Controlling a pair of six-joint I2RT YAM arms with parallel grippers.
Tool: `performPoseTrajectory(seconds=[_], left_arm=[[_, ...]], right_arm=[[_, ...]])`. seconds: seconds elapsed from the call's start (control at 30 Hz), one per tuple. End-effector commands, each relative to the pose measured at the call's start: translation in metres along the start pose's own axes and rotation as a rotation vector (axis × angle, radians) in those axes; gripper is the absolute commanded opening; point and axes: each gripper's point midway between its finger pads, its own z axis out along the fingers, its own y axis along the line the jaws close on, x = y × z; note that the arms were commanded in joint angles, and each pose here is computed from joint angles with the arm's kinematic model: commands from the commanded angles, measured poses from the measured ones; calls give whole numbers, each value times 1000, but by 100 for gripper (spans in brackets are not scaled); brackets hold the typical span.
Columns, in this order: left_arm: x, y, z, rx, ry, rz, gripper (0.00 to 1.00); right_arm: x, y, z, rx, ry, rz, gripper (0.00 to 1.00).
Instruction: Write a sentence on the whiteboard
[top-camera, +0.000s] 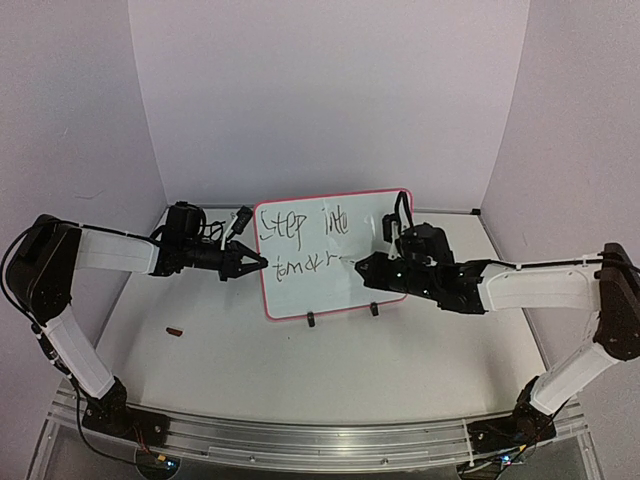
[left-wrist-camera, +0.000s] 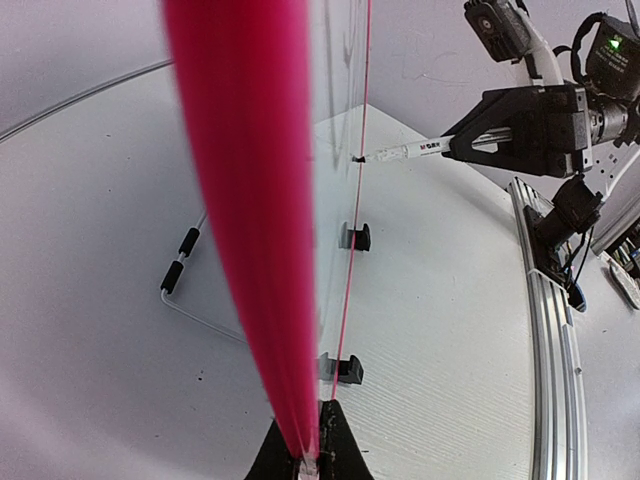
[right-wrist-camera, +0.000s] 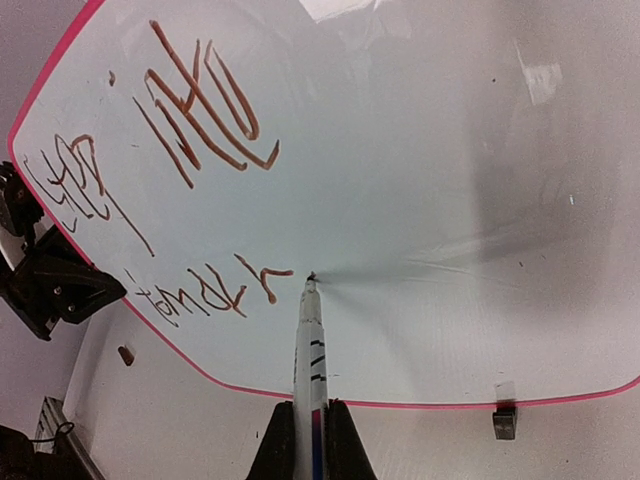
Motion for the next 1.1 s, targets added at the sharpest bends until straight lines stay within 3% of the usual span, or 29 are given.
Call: performPoseTrajectory(seconds=[0.0,0.23,0.43,1.07], left_arm=[[23,23,0,-131,72,-8,0],[23,22,0,-130,73,-7,0],[23,23,1,-130,74,-10,0],[23,23,1,-128,73,-10,0]], right_arm=[[-8,13,7,-52,-5,1,0],[8,1,9,-20,37,20,0],[-1,-9,-3,42,-1,11,0],[-27,15,-2,-6,-37,-41,0]])
